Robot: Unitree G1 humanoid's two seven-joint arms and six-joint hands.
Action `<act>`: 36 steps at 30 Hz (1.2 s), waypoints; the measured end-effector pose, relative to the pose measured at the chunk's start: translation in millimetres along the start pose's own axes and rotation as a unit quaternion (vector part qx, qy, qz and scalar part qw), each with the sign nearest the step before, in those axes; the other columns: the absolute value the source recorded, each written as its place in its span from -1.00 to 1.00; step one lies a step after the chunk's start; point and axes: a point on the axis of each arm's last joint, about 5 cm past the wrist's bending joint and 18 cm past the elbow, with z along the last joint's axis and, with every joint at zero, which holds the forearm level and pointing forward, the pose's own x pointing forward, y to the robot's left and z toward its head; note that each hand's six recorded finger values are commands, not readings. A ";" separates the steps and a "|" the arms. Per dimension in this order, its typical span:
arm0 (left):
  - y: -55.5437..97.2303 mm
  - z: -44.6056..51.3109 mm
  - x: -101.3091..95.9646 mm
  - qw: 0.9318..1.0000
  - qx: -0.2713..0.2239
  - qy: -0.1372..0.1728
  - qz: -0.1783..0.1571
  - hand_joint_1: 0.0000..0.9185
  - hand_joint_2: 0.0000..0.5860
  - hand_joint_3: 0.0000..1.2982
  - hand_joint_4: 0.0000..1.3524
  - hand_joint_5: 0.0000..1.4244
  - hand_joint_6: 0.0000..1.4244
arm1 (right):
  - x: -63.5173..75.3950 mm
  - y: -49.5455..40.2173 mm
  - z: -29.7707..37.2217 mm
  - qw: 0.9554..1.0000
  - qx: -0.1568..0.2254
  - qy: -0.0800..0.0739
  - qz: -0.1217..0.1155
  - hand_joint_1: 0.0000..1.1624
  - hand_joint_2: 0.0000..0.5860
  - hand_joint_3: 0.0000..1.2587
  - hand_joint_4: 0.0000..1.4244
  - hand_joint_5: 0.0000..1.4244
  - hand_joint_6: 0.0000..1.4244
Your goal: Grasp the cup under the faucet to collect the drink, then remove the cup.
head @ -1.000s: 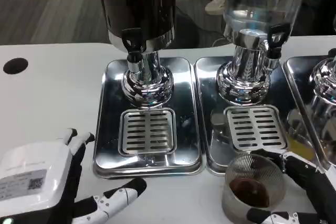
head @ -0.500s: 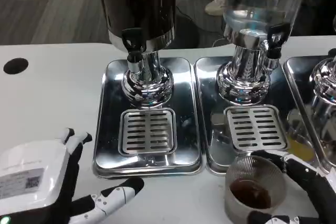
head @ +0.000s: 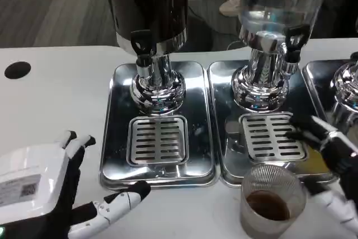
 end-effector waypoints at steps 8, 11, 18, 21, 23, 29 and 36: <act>-3.6 -2.4 3.1 0.999 -0.020 -0.039 0.011 -1.00 -0.37 -0.76 -1.00 -0.91 -0.59 | 28.6 -40.9 39.6 0.988 -0.152 -0.017 0.026 -0.18 1.00 -0.73 -1.00 -1.00 -1.00; -10.1 -3.1 6.7 0.997 -0.026 -0.060 0.031 -1.00 -0.46 -0.82 -1.00 -0.92 -0.61 | 37.8 -39.1 36.9 0.969 -0.241 0.017 0.058 -0.18 0.95 -0.77 -1.00 -1.00 -1.00; -41.4 -7.1 13.6 0.992 -0.030 -0.087 0.080 -1.00 -0.66 -0.91 -1.00 -1.00 -0.63 | 42.3 -19.3 20.4 0.928 -0.358 0.069 0.074 -0.23 0.64 -0.83 -1.00 -1.00 -1.00; -48.8 -8.9 14.7 0.992 -0.033 -0.085 0.089 -1.00 -0.66 -0.92 -1.00 -1.00 -0.65 | 41.9 -17.9 18.8 0.925 -0.369 0.072 0.063 -0.28 0.66 -0.85 -1.00 -1.00 -1.00; -52.1 -11.6 14.7 0.993 -0.034 -0.072 0.087 -1.00 -0.67 -0.92 -1.00 -1.00 -0.66 | 41.5 -18.6 18.0 0.923 -0.373 0.080 0.054 -0.29 0.66 -0.85 -1.00 -1.00 -1.00; -54.5 -21.9 8.6 0.995 -0.027 -0.045 0.090 -1.00 -0.67 -0.92 -1.00 -1.00 -0.65 | 40.7 -28.9 18.1 0.921 -0.372 0.113 0.017 -0.35 0.69 -0.83 -1.00 -1.00 -1.00; -54.1 -29.6 6.6 0.994 -0.043 -0.035 0.099 -1.00 -0.68 -0.91 -1.00 -0.99 -0.64 | 41.5 -33.8 19.5 0.919 -0.371 0.129 0.003 -0.35 0.70 -0.82 -1.00 -1.00 -1.00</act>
